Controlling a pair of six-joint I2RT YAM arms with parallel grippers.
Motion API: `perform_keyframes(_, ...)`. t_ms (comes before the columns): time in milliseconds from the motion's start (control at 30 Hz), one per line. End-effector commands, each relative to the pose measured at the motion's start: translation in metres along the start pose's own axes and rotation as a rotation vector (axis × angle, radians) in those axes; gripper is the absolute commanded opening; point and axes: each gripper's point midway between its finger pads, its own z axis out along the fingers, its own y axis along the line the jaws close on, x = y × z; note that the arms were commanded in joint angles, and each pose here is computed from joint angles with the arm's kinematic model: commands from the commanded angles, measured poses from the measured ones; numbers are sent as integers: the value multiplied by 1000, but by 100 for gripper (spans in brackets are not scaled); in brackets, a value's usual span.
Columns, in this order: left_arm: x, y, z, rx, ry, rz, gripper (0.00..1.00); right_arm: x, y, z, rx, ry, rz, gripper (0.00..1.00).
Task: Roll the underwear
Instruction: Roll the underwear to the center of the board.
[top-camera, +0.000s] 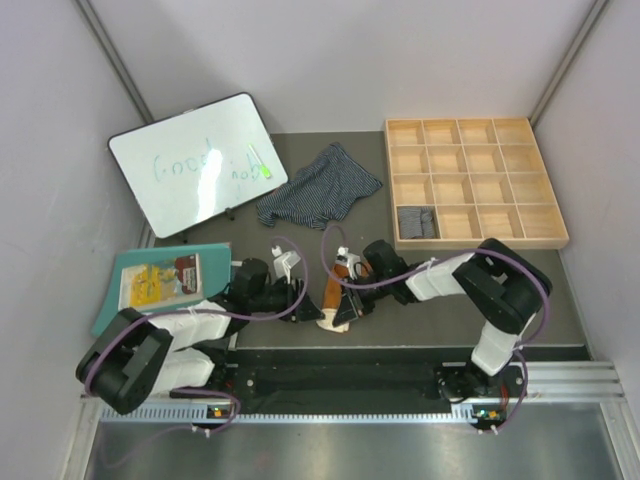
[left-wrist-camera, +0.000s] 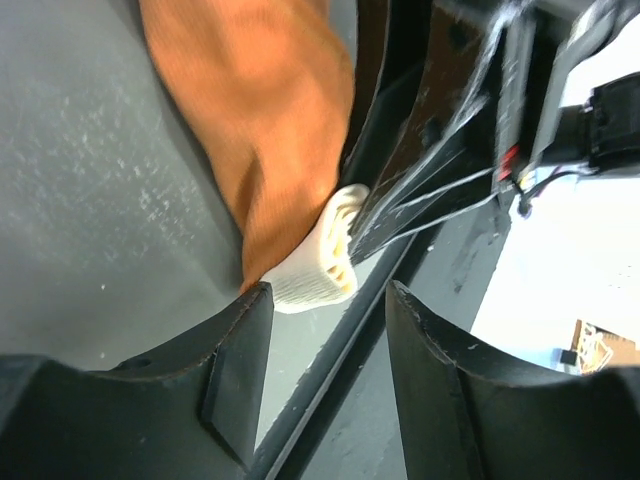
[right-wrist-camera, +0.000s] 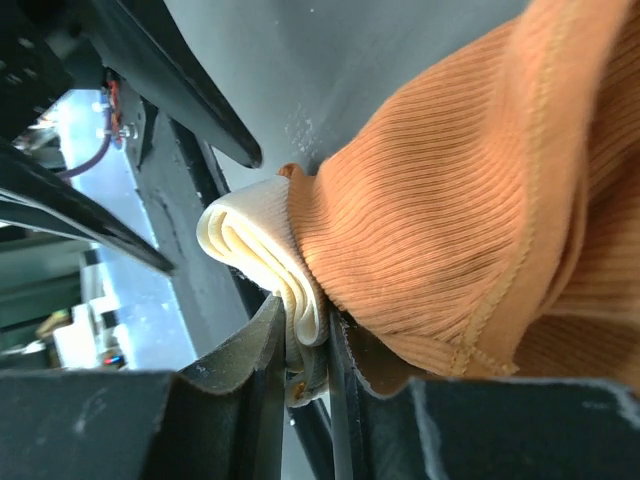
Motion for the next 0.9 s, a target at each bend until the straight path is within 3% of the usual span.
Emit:
perform_keyframes(0, -7, 1, 9, -1, -16, 79, 54, -6, -21, 0, 49, 11, 61, 0)
perform_keyframes(367, -11, 23, 30, -111, -22, 92, 54, -5, -30, 2, 38, 31, 108, 0)
perform_keyframes(467, -7, 34, 38, -162, -3, 77, 47, -6, -29, 1, 42, 27, 105, 0)
perform_keyframes(533, -5, 40, 40, -190, 8, 71, 36, -8, -29, -1, 50, 17, 100, 7)
perform_keyframes(667, 4, 55, 38, -268, 51, 51, 22, -17, -23, -10, 86, -17, 82, 33)
perform_keyframes(867, 11, 63, 34, -319, 82, 20, 15, -29, -6, -38, 163, -98, 51, 60)
